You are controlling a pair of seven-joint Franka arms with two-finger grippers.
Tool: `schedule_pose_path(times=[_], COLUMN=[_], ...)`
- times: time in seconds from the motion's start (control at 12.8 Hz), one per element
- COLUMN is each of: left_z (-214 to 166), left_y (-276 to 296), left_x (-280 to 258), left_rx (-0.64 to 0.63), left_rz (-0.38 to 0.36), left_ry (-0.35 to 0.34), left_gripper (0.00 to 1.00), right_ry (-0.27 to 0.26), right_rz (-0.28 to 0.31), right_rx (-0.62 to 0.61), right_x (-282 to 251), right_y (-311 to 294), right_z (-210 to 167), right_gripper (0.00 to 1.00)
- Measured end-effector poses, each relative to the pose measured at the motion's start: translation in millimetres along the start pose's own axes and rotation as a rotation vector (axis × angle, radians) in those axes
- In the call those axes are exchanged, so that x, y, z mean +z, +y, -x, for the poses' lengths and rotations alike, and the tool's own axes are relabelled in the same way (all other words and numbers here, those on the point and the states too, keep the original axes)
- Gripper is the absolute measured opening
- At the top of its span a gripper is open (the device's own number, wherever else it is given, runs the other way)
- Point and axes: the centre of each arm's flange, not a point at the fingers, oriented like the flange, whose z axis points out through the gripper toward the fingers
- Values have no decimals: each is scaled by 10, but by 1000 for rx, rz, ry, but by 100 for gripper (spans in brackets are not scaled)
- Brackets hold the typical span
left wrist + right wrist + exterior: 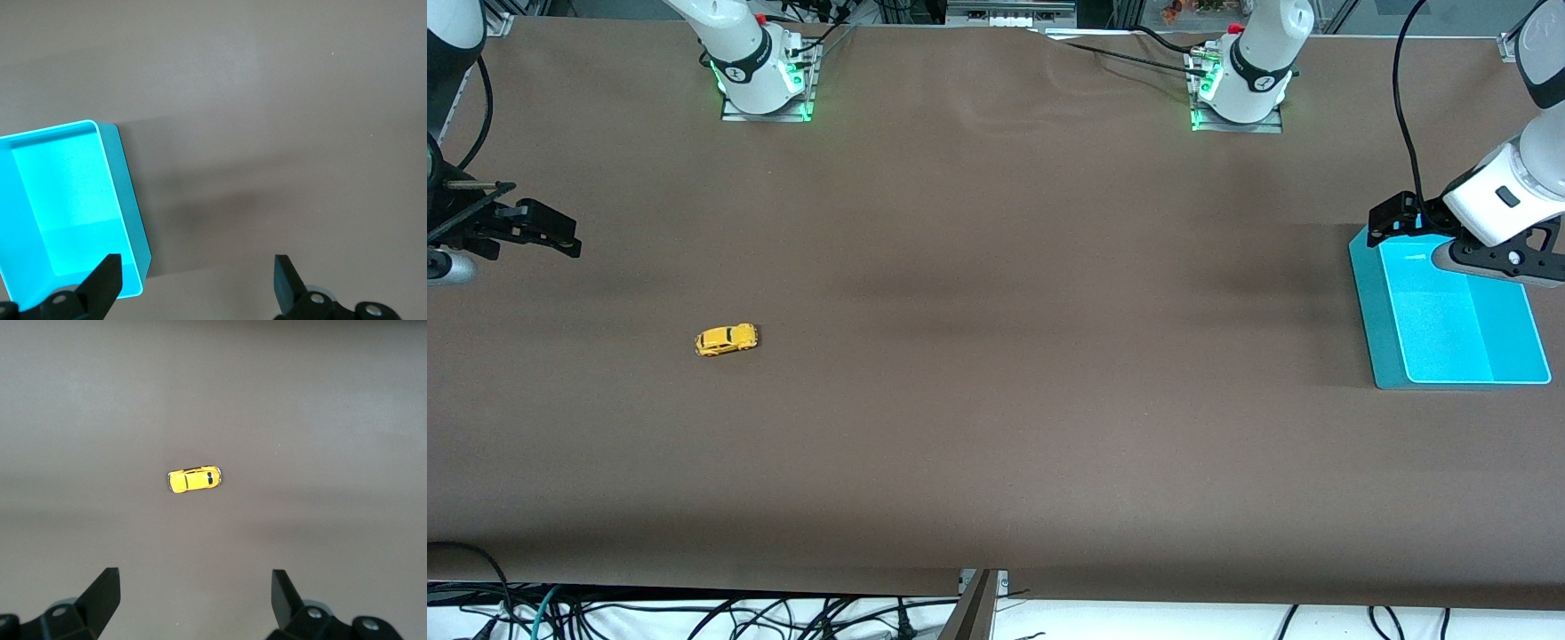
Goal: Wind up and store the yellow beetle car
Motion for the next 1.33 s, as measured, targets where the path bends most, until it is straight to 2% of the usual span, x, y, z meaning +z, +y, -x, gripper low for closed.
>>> schedule_pose_path(times=[1.33], left_z=[17], left_y=[210], left_x=[-62], left_rx=[-36], left_rz=[-3], left_ry=[-2], left_gripper=[100], right_ry=[0], right_rz=[0], right_rx=[15], right_x=[2], right_y=[49], right_z=[2], right_gripper=[100])
